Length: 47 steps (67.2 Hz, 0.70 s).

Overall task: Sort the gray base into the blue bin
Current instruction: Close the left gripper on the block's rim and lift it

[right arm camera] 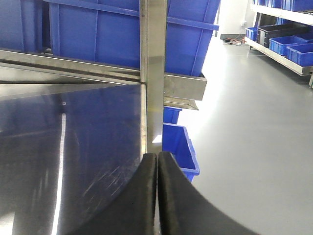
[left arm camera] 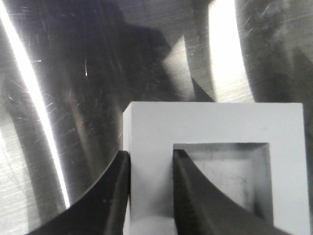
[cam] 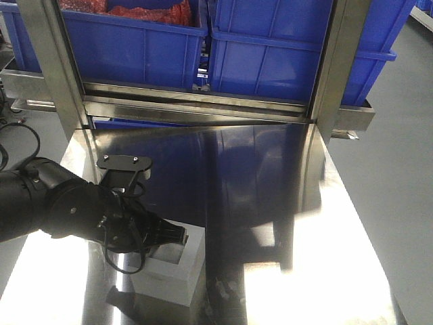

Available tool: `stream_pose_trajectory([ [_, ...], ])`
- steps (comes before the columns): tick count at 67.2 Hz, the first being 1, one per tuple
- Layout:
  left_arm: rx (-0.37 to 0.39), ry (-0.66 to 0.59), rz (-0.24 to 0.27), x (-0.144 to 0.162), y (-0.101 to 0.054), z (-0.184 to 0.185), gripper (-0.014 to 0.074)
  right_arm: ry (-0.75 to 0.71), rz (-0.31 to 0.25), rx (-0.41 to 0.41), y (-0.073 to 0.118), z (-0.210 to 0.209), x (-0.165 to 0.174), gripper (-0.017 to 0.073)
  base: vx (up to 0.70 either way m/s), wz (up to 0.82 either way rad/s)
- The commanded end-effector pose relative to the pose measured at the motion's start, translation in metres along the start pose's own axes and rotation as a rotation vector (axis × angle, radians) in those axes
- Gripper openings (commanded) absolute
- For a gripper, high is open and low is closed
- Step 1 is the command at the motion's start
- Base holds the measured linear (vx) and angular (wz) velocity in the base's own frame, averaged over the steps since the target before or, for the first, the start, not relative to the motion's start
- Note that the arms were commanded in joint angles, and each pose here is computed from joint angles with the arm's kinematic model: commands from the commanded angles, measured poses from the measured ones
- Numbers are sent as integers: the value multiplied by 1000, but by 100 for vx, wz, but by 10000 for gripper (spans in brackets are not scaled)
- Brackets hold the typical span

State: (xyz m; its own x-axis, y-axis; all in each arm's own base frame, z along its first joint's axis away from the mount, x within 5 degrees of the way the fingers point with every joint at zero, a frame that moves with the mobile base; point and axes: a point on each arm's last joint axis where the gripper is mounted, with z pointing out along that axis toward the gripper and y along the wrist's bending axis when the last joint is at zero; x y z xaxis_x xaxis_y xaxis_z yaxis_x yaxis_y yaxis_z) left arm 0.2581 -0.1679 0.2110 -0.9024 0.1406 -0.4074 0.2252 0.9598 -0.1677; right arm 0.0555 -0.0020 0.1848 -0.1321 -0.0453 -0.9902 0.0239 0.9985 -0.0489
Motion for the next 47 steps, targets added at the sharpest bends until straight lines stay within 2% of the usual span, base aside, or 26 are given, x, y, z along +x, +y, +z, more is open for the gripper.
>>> stream_pose_trajectory([
  [1, 14, -38, 5, -4, -3, -13, -9, -84, -15, 9, 0, 0, -6, -5, 0, 0],
  [14, 71, -178, 5, -11, -6, -46, -8, -84, -15, 9, 0, 0, -6, -5, 0, 0],
  [25, 112, -369, 51, -7, -2, -91, -8, -84, -15, 9, 0, 0, -6, -5, 0, 0],
  [35, 158, -547, 85, 15, 8, -126, -7, -84, -15, 9, 0, 0, -6, -5, 0, 0],
  [47, 182, -711, 130, 58, 26, -162, -7, -84, -15, 9, 0, 0, -6, -5, 0, 0],
])
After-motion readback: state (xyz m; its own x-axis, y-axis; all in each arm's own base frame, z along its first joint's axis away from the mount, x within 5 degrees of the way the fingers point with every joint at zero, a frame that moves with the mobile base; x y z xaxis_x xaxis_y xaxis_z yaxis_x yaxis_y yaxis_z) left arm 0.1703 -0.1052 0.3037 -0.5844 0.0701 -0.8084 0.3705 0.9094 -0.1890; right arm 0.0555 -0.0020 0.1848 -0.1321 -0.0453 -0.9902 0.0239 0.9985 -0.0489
